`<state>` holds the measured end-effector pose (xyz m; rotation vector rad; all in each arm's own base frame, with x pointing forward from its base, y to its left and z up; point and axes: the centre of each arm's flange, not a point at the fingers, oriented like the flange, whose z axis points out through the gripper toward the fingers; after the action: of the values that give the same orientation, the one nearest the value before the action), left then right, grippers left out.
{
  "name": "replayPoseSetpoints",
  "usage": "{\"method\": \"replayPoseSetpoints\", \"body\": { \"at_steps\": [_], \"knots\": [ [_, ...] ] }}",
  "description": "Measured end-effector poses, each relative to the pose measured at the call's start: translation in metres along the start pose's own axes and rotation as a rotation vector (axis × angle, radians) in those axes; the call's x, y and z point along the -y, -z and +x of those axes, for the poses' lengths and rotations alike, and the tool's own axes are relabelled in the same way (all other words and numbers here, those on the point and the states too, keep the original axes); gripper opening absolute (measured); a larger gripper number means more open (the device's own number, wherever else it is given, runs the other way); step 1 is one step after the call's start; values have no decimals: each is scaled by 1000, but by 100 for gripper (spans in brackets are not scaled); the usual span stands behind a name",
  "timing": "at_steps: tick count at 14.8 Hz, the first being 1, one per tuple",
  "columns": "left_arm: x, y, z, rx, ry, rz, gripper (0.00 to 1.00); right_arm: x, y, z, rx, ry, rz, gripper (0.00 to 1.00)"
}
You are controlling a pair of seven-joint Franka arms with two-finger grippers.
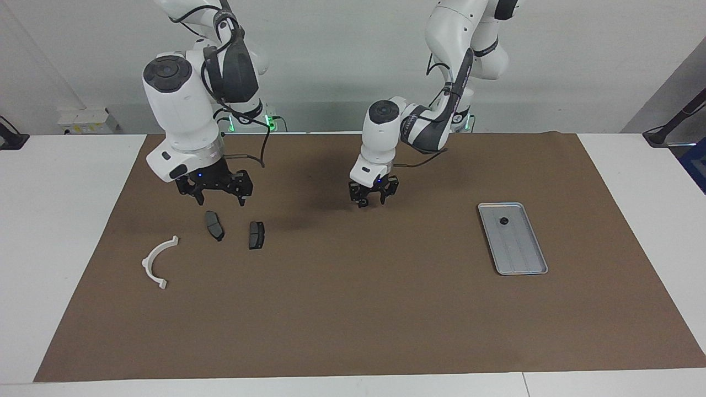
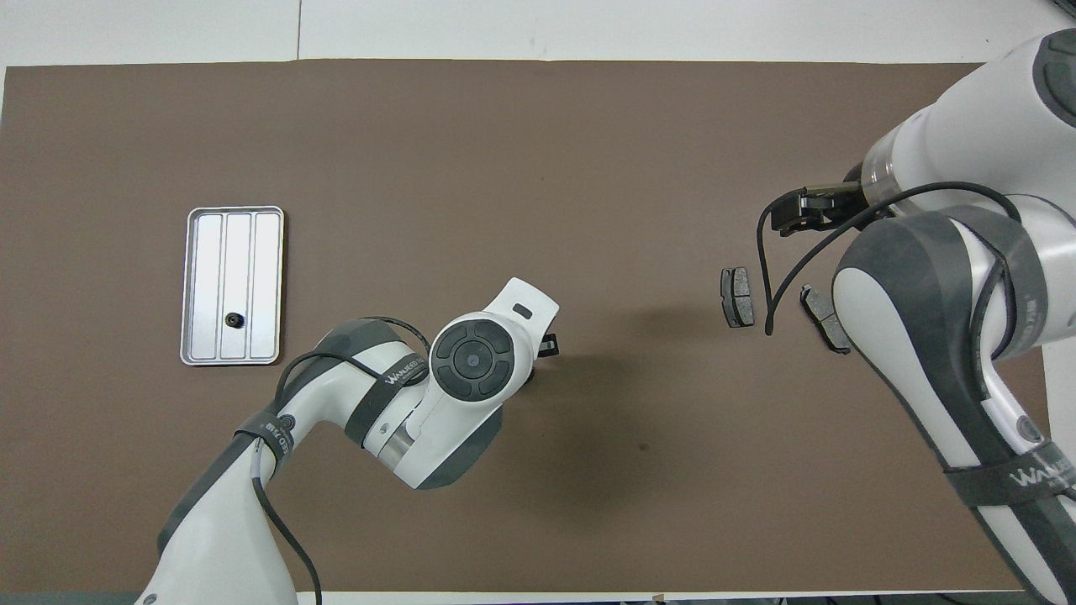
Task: Pick bearing gear from pile to tray
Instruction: 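Move the left gripper to the black bearing while the right gripper withdraws, then close the left gripper on the small black bearing and lift it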
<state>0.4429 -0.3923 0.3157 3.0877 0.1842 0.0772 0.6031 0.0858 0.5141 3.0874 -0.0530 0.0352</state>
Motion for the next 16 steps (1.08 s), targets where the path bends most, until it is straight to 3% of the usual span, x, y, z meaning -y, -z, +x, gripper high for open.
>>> {"method": "replayPoseSetpoints", "body": {
  "at_steps": [7,10,16],
  "knots": [
    [-1,-12,-13,17,-18,16,74,-11,8,-2,-7,51,-3,100],
    [-10,-13,-27,20,-36,17,70,-25,22,-8,-6,56,21,100],
    [-17,-14,-36,22,-42,17,70,-44,57,-31,11,74,21,100]
  ]
}}
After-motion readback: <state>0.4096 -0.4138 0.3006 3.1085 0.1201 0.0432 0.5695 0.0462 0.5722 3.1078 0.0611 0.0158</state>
